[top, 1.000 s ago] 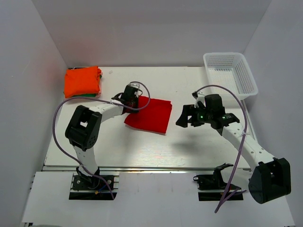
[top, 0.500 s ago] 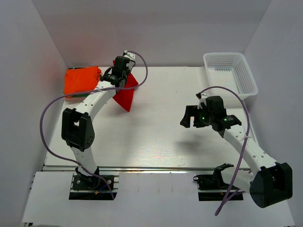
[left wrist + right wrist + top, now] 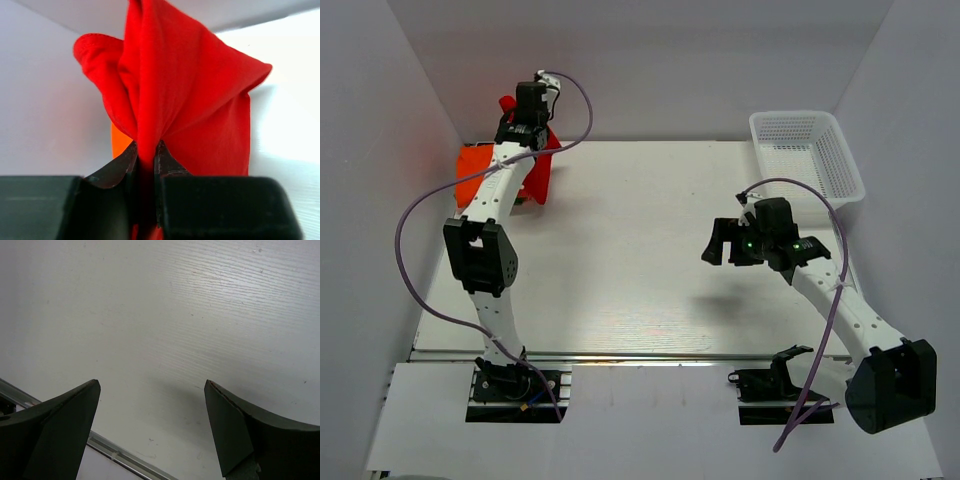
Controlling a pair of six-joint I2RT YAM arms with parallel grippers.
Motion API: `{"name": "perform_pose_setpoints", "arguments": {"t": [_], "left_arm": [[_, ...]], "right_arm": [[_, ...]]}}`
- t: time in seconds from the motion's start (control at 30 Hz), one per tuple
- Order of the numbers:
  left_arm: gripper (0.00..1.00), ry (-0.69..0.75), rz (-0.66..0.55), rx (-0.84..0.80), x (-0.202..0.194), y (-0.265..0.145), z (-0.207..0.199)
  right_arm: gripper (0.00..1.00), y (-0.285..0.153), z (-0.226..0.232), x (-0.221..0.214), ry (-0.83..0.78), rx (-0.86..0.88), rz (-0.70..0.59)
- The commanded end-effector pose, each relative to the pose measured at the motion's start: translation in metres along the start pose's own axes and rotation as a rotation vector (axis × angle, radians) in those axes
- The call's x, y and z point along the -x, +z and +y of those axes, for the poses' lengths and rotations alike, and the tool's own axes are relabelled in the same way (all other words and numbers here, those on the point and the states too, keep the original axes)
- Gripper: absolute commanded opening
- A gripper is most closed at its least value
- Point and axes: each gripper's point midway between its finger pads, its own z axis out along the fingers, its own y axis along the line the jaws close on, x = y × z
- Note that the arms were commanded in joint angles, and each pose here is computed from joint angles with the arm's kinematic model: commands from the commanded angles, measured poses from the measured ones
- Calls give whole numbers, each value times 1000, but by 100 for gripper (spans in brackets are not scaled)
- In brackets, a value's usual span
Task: Fold and stack the t-shirts
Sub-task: Put the neatly folded tshirt into the corner of the board with the left arm
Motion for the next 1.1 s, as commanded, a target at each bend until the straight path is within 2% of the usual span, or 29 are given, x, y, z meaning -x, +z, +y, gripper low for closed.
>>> {"name": "perform_pose_setpoints", "arguments": {"t": [0.0,0.5,0.8,1.03,1.07], "left_arm": [[0,-17,-40,43,14,-1,38],[0,-159,-23,137,-21,40,113],[0,-170,53,129,-70,81,110],[0,-199,92,157,-90,96,121],[5,-198,110,157,-99,102,121]], "right_arm": [[90,-6,5,14,7,-4,-23],[90,-10,10,25,24,-4,-37],[90,-7,13,32,19,7,-35],[90,-2,12,32,22,9,-22],[90,-2,14,32,26,17,-21]]}}
